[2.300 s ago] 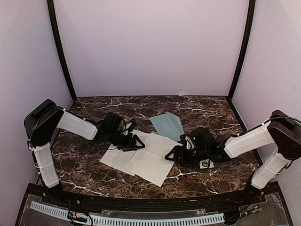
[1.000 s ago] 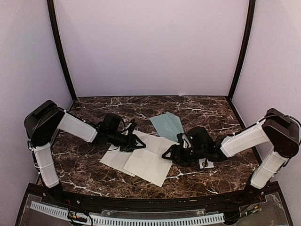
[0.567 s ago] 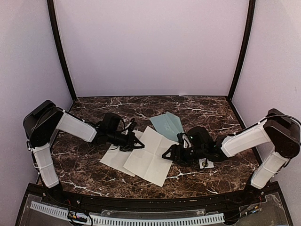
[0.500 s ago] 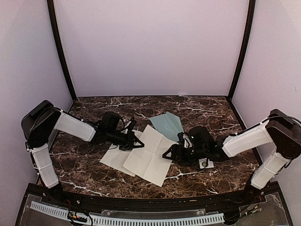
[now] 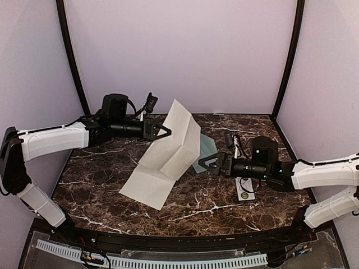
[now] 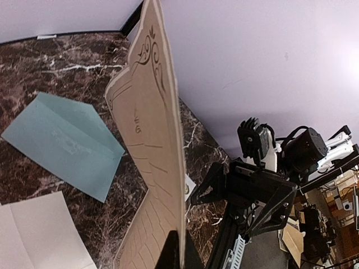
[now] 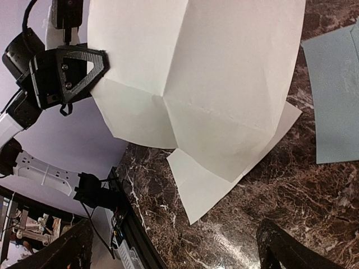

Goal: Place the letter into the envelope and seal it

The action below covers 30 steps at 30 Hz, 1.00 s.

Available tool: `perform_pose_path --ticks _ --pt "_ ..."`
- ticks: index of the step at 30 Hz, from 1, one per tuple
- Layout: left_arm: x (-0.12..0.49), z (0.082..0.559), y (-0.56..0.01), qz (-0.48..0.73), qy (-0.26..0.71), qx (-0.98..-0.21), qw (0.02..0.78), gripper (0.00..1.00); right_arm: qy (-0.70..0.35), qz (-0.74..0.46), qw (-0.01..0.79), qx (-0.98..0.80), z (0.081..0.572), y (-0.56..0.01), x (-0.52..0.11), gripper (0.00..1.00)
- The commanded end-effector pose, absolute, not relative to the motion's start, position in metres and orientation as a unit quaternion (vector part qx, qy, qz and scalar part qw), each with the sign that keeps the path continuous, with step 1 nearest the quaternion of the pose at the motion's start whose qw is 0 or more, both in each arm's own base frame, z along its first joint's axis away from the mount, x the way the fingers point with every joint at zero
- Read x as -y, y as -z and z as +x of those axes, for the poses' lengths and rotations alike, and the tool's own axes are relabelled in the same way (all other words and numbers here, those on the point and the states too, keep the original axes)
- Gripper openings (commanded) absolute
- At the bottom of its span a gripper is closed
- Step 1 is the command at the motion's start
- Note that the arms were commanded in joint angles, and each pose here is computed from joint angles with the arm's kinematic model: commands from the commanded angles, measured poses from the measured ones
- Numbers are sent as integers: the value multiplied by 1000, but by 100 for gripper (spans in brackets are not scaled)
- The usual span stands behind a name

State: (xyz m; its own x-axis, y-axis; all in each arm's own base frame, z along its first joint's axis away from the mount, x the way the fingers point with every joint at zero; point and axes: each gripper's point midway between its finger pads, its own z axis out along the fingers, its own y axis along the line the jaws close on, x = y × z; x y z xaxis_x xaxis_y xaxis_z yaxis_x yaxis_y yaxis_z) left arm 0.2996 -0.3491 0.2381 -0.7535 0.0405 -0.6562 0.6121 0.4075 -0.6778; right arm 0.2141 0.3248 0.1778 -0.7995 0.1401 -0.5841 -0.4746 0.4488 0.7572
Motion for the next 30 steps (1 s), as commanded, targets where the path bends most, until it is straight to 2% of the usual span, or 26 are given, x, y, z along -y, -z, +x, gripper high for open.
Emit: perform_pose_path --ticks 1,7,14,30 --pt "351 284 -287 271 508 -759 304 0 -546 -144 354 -746 210 -213 -323 99" --pt "356 263 -341 338 552 -685 335 0 -576 -149 399 -697 206 -250 -317 99" --pt "351 238 -366 381 582 -626 354 0 -577 -143 431 -679 213 -265 -309 99" --pt "340 212 -376 410 600 -587 356 0 -654 -224 417 -590 194 -318 -339 99"
